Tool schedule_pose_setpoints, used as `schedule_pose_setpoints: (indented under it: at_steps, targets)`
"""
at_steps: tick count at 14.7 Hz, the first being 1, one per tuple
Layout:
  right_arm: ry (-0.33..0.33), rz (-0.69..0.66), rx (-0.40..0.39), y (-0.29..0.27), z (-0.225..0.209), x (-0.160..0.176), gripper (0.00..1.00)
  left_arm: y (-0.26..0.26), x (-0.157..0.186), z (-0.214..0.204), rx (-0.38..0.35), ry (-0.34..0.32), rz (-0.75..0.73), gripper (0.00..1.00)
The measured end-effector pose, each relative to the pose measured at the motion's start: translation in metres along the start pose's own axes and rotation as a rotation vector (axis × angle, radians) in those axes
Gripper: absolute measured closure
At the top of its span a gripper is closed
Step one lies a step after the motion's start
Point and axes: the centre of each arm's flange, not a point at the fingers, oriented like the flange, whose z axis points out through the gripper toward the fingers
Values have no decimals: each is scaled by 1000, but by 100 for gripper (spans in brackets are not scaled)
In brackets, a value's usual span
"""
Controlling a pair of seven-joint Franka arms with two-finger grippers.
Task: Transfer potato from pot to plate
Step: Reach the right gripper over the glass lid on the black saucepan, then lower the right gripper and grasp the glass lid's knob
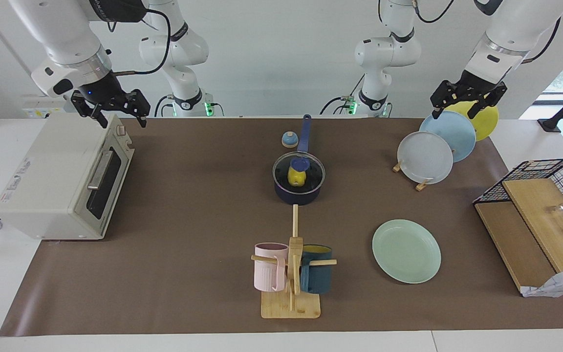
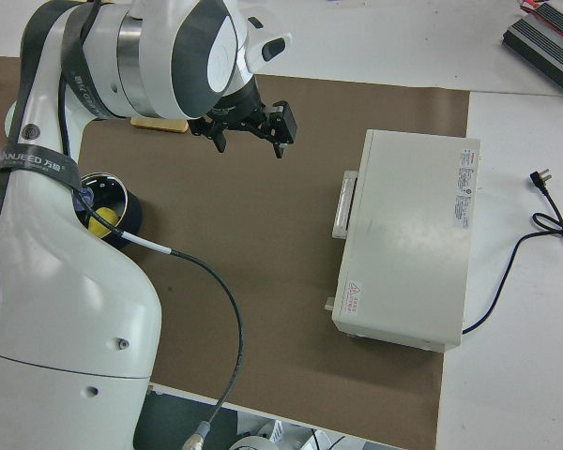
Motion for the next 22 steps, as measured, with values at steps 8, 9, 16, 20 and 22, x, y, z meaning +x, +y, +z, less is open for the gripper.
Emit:
schedule_pose_setpoints:
  at_steps: [8, 9, 16, 20, 22]
  targets:
    - [-36, -13, 1, -7, 7, -3, 0, 0, 0, 0, 0, 1, -1, 0]
    - [-36, -21, 10, -12, 7, -3, 0, 0, 0, 0, 0, 1, -1, 0]
    - [40, -4, 50, -194, 6, -26, 0, -2, 0, 0, 0, 5, -6, 0]
    - [34, 0, 27, -280, 26, -37, 0, -3, 2, -2, -1, 17, -10, 0]
    - [40, 17, 18, -317, 45, -32, 0, -8, 3, -3, -2, 29, -19, 0]
